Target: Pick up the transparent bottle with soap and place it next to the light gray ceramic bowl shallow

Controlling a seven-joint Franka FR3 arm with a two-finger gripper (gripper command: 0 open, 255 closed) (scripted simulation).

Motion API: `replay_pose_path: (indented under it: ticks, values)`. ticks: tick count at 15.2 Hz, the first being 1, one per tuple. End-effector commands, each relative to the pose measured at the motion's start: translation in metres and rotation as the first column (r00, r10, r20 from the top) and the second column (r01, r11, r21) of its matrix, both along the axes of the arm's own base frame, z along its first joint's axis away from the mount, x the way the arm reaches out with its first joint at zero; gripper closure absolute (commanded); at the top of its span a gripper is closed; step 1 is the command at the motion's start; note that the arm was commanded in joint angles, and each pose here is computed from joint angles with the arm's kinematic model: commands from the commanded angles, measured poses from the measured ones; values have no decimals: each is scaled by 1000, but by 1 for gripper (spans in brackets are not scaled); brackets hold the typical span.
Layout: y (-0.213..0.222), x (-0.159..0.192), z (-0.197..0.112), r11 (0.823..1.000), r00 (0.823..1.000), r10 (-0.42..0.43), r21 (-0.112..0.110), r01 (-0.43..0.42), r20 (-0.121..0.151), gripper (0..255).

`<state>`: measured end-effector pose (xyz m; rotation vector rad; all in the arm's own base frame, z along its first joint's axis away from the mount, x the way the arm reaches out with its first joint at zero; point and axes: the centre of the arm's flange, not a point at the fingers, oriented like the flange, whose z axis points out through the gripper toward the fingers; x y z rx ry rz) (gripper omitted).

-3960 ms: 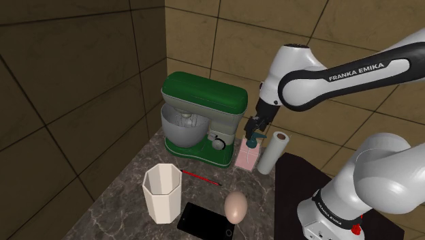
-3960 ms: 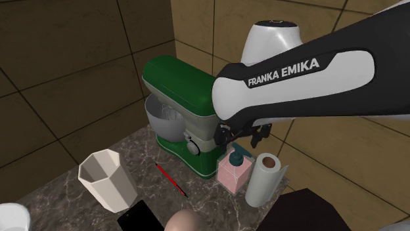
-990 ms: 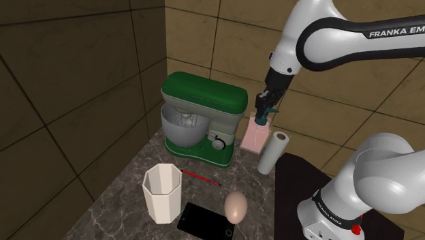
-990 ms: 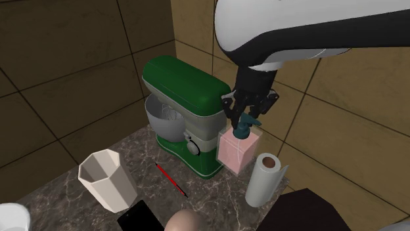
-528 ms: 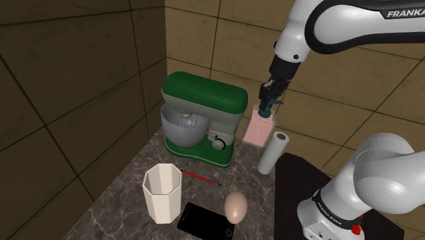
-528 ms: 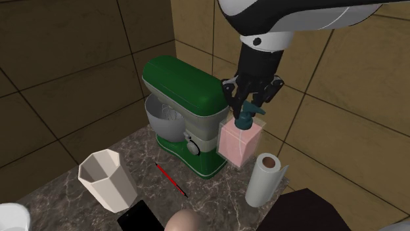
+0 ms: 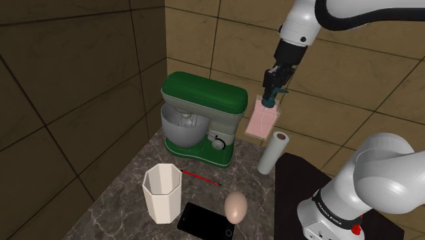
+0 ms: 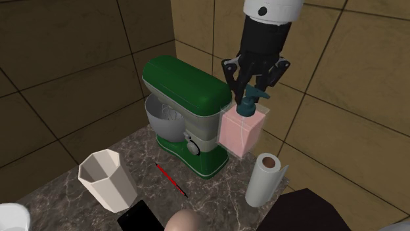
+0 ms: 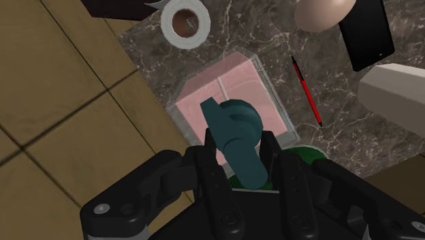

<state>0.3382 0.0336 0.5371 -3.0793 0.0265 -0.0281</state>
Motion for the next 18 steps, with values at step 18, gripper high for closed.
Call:
replay_pose_path:
  ticks: [18]
  values:
    - [94, -49, 55, 1000, 1000, 0, 0, 0, 0, 255]
